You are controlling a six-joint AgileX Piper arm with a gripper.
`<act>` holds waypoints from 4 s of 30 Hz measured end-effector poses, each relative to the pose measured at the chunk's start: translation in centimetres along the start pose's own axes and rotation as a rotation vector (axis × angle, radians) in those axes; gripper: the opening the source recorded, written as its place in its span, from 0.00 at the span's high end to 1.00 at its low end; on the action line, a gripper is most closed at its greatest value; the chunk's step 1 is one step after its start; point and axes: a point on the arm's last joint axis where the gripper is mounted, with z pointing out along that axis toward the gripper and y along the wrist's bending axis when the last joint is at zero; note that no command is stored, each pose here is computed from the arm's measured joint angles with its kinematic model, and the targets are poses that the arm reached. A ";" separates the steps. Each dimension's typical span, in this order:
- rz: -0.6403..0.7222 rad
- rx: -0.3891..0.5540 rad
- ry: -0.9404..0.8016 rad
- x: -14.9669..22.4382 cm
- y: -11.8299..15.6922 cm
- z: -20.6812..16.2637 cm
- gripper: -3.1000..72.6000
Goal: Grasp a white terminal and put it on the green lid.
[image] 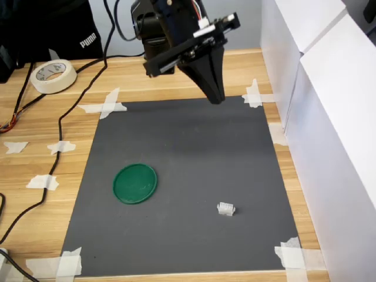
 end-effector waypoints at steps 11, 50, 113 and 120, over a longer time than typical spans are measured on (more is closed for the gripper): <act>-0.226 -0.030 0.075 -2.0 -2.6 5.2 0.59; -0.408 -0.102 0.385 1.6 -1.1 19.6 0.15; -0.036 0.105 0.534 12.1 -10.5 7.8 0.84; -0.046 0.143 0.492 12.3 -10.6 8.4 0.83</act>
